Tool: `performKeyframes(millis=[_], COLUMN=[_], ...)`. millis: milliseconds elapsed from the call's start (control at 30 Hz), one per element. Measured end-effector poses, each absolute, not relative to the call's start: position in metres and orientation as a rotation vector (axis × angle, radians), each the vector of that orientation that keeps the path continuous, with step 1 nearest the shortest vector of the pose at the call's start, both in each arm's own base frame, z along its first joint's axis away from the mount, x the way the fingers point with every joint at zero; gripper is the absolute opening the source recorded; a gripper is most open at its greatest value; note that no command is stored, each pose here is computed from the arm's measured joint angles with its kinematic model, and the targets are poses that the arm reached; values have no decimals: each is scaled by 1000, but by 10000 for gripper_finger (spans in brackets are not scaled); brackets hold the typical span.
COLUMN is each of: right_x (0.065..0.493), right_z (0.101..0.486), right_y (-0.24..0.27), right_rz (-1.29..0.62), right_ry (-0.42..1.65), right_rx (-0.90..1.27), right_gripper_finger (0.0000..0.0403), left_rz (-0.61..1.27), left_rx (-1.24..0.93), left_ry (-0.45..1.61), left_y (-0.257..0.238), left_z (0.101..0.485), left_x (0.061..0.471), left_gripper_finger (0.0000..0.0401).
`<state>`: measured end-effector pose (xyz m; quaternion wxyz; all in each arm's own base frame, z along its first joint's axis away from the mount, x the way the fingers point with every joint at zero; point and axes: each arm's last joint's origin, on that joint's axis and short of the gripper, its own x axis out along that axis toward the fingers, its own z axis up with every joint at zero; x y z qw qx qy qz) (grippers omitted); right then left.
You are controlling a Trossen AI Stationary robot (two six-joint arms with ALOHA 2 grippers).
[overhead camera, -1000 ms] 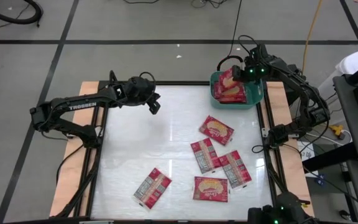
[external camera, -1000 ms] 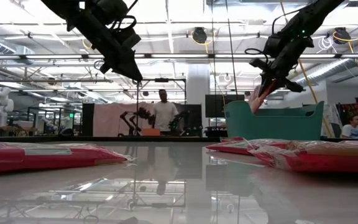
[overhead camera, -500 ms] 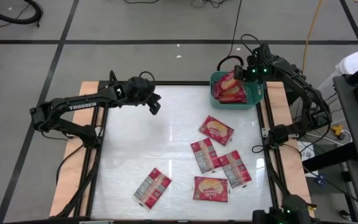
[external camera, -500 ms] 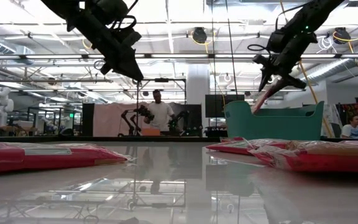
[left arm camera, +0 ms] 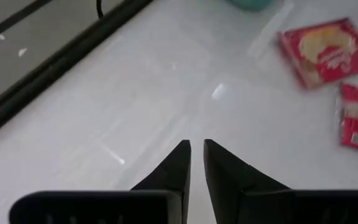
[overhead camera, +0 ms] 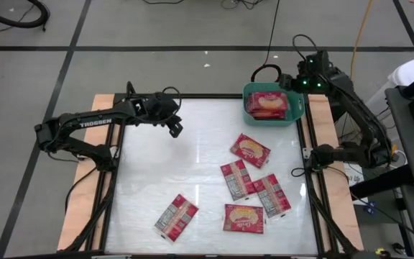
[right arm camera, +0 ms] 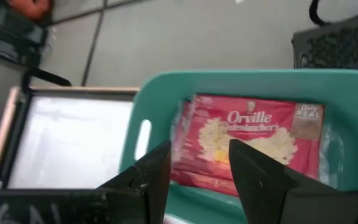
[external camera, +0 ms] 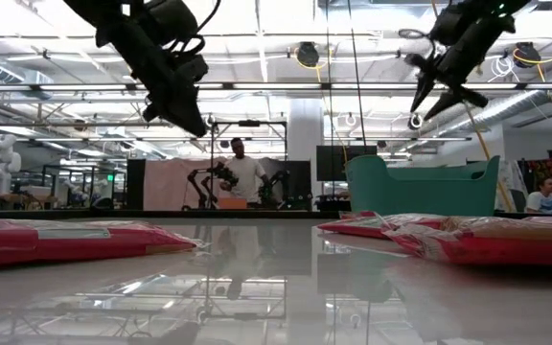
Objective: Sort popcorn bags into baskets
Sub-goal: Put the red popcorn bag into the green bin
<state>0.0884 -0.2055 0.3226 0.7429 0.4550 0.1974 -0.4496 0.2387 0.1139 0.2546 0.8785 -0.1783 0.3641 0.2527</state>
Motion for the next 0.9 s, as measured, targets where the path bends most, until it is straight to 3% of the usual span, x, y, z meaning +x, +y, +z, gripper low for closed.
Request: performKeyframes(millis=[333,733,900], right_x=[86,105,111], right_z=[351,357,357], right_y=[-176,-148,-142], right_rz=[-918,-764,-711], right_ry=[337,378,399], right_rx=[825,773,744], right_gripper_finger=[155,155,155], left_rz=[604,376,360], left_rx=[-601,-775,-811], left_ry=[960,1225,1245], left_y=[99,13,-24], left_z=[241,234,234], left_x=[224,228,229], left_gripper_finger=[47,48,99])
